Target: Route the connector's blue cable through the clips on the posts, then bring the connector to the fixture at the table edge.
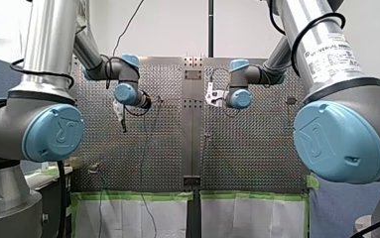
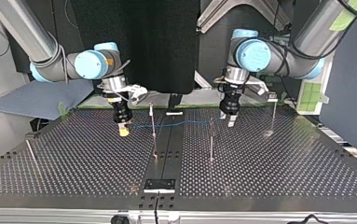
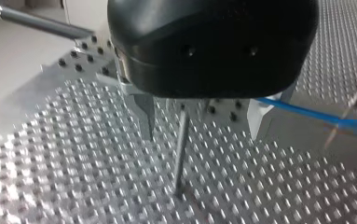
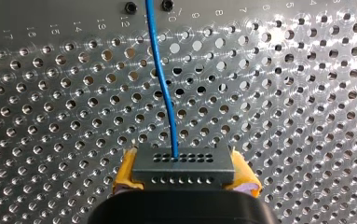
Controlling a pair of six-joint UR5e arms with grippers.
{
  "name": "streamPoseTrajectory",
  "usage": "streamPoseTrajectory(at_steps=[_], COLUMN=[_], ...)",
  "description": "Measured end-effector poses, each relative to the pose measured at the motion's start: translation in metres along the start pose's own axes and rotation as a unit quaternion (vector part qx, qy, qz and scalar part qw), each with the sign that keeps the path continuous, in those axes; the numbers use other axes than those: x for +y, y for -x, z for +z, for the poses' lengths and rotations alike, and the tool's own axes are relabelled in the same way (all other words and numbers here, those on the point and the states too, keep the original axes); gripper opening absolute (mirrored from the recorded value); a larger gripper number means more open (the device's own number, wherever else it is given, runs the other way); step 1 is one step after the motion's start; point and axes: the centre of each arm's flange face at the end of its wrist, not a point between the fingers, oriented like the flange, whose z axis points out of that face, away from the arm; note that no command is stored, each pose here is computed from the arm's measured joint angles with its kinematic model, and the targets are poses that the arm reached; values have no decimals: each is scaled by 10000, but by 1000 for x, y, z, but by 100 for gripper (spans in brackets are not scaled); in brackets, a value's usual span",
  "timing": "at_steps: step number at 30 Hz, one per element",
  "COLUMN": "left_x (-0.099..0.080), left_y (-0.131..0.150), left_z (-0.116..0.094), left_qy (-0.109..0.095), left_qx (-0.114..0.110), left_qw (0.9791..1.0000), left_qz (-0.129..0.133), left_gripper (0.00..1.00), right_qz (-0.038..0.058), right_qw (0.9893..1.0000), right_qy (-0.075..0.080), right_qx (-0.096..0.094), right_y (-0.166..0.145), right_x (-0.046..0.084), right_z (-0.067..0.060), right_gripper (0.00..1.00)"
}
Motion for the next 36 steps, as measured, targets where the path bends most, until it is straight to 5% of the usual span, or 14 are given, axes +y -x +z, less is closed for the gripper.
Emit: streamPoseTrajectory(at_steps=[12,20,30,36], left_x=[-19,-22,-29,-31], left_y=[14,10,25,25], left_z=[-17,-23,-31,-39], left_qy=[-367,-334,-314,-182], left_qx=[76,251,80,171], left_qw=[9992,9991,9993,9987], left_qz=[-135,-97,167,433], left_gripper=[98,98,98,98], right_qz=[3,4,5,6], right_qw=[10000,10000,10000,10000], right_qy=[-18,-47,-49,-51], right_qx=[-37,-47,-55,-62], right_y=[1,1,2,2], right_x=[-3,-7,-7,-7], right_z=[-1,-2,-2,-2], right_gripper=[0,0,0,0])
